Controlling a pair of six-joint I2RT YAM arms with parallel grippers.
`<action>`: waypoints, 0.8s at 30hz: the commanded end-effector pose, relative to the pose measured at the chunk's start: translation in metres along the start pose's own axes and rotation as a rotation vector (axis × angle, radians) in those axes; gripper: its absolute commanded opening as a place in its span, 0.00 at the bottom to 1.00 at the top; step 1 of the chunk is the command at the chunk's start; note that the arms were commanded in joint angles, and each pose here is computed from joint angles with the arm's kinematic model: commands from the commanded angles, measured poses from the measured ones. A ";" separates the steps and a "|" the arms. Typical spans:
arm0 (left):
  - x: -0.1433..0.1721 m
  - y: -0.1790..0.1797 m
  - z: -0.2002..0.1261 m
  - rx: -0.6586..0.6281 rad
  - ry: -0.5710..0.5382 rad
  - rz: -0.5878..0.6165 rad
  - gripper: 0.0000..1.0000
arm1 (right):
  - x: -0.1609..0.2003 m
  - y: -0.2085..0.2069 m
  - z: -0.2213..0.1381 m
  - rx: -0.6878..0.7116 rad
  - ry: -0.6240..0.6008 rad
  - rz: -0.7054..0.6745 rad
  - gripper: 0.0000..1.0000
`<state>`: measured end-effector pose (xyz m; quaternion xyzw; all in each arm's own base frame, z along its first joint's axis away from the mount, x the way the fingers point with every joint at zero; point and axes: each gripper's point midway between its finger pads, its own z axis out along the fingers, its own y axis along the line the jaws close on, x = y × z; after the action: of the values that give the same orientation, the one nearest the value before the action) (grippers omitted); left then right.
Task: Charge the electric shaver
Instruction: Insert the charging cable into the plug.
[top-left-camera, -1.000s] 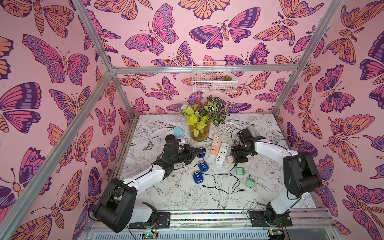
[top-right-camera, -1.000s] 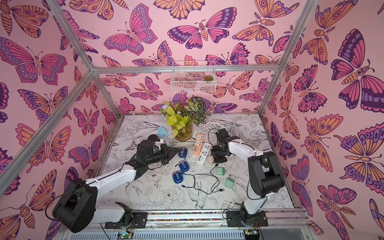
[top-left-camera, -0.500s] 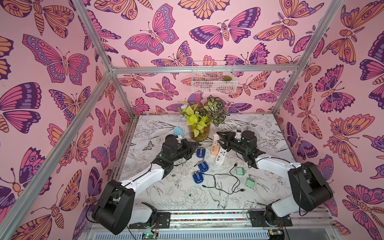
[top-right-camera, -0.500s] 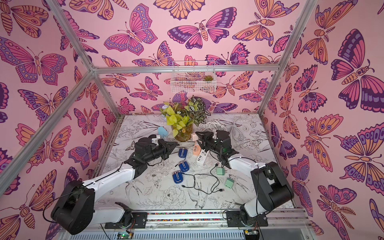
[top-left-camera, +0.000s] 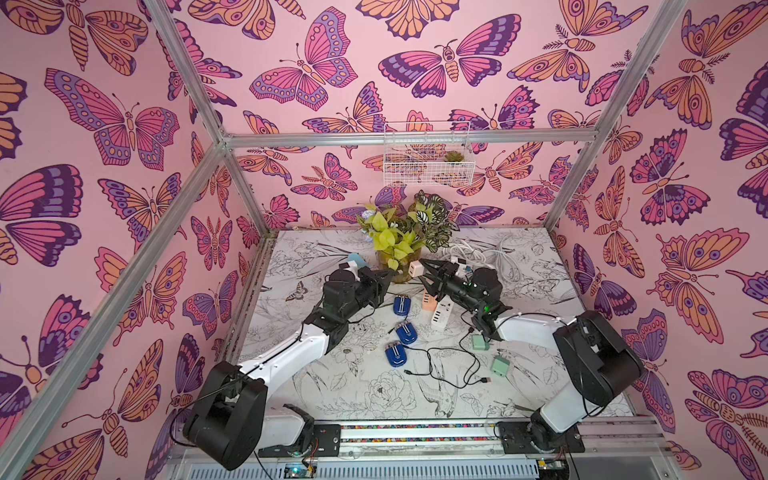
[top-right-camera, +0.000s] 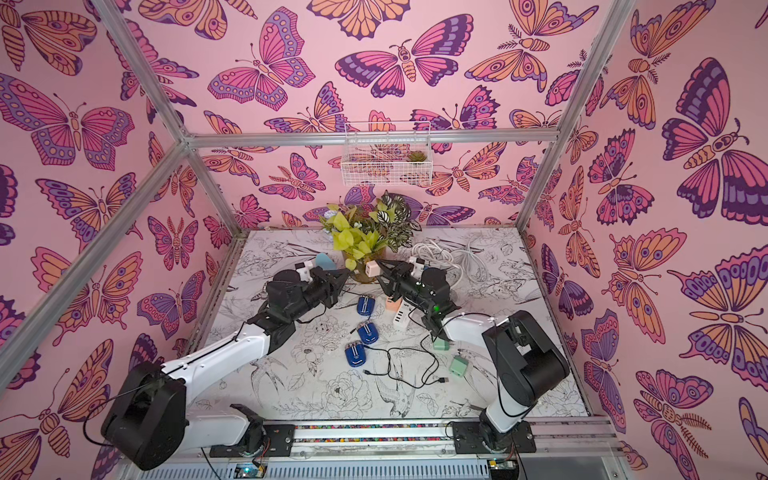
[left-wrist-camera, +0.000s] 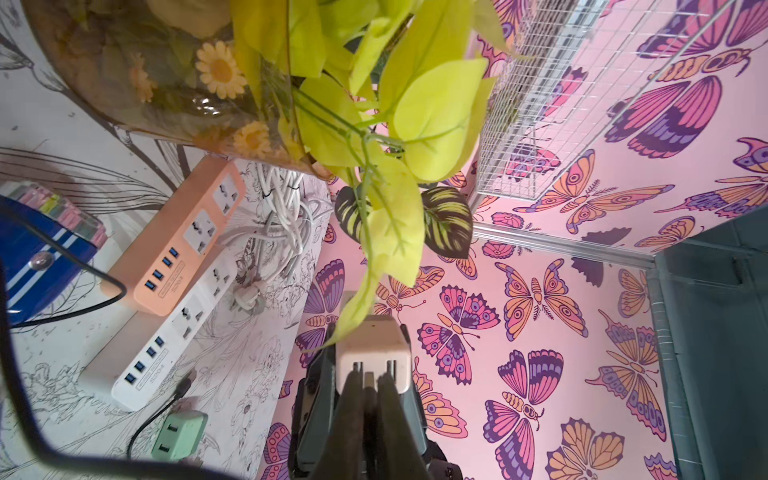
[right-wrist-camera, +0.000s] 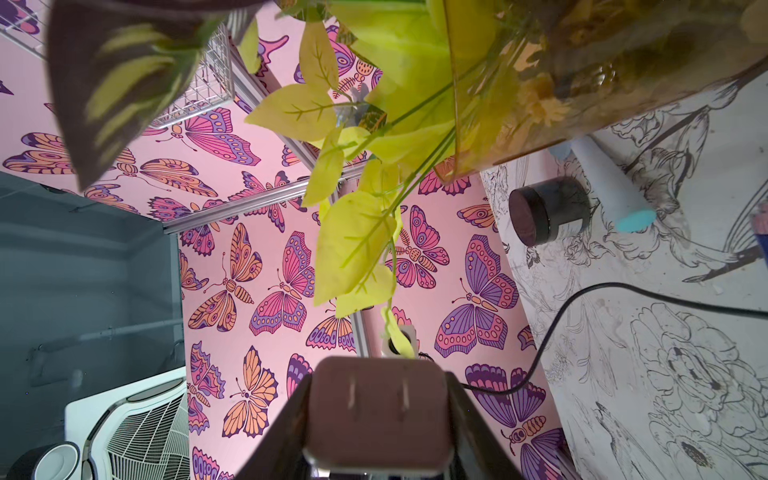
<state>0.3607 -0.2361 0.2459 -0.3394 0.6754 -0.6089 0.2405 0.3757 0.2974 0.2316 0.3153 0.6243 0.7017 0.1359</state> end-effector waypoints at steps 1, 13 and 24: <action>0.001 -0.014 0.004 0.051 -0.014 0.028 0.00 | 0.006 0.014 0.005 -0.043 -0.001 0.010 0.00; 0.010 -0.009 0.009 0.043 0.002 0.047 0.00 | 0.011 0.016 0.004 -0.033 -0.017 0.012 0.00; 0.010 0.004 0.010 -0.005 -0.011 0.054 0.00 | 0.013 0.021 0.005 -0.055 -0.021 0.017 0.00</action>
<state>0.3579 -0.2500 0.2448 -0.3234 0.6803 -0.6082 0.2503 0.3736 0.3038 0.2245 0.3398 0.6230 0.6925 0.1299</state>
